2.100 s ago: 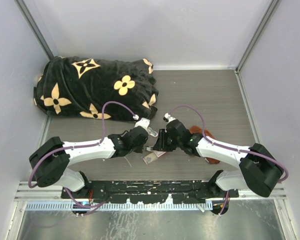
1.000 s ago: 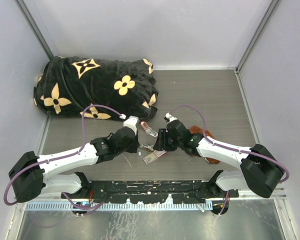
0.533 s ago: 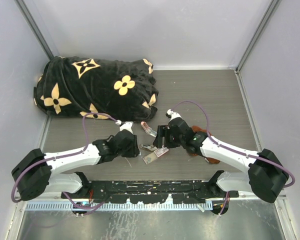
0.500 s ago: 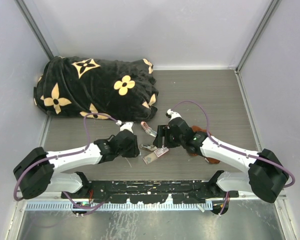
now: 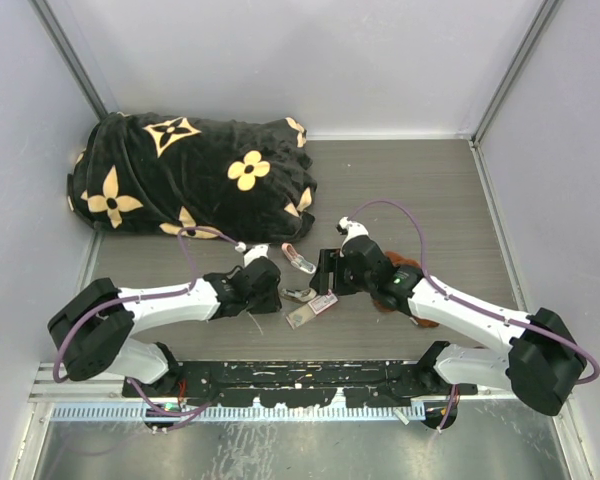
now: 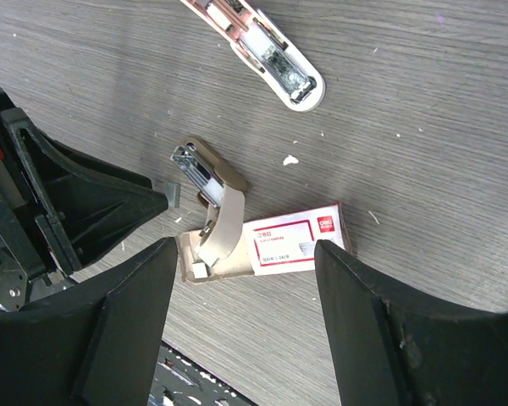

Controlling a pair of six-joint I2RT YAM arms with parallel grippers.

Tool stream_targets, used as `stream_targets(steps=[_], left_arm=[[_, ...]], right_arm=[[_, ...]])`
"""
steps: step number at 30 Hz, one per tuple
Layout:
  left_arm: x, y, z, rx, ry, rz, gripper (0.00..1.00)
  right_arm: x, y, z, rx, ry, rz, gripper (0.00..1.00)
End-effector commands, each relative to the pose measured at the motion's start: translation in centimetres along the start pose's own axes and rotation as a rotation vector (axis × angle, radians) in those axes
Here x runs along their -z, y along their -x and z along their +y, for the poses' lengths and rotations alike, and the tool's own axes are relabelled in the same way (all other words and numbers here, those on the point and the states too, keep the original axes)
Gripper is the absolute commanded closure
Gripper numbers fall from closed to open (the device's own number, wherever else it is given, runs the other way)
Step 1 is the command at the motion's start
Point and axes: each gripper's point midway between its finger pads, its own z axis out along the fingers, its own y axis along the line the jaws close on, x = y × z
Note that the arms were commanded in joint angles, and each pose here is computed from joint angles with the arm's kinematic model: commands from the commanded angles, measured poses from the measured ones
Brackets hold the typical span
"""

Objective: Load the staples into the stapler
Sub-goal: Pick up the staple from the center of the board.

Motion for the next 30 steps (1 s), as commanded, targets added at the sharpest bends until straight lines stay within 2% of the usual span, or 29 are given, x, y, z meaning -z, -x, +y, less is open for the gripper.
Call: stream_targets(steps=[1, 8, 19, 23, 30], left_arm=[[-0.1, 1.2, -0.5, 0.01, 0.02, -0.024, 0.7], [-0.5, 0.6, 0.6, -0.064, 0.113, 0.009, 0.75], [-0.5, -0.9, 1.4, -0.167, 0.212, 0.065, 0.92], [-0.7, -1.9, 1.2, -0.154, 0.196, 0.1, 0.99], [0.0, -1.9, -0.8, -0.09, 0.067, 0.082, 1.0]], right_arm=[[0.2, 0.6, -0.2, 0.018, -0.001, -0.038, 0.28], [0.3, 0.6, -0.4, 0.026, -0.003, -0.047, 0.28], [0.7, 0.4, -1.0, 0.023, -0.01, -0.065, 0.28], [1.0, 0.6, -1.1, 0.021, -0.009, -0.08, 0.28], [2.0, 1.8, -1.0, 0.028, 0.0, -0.131, 0.26]])
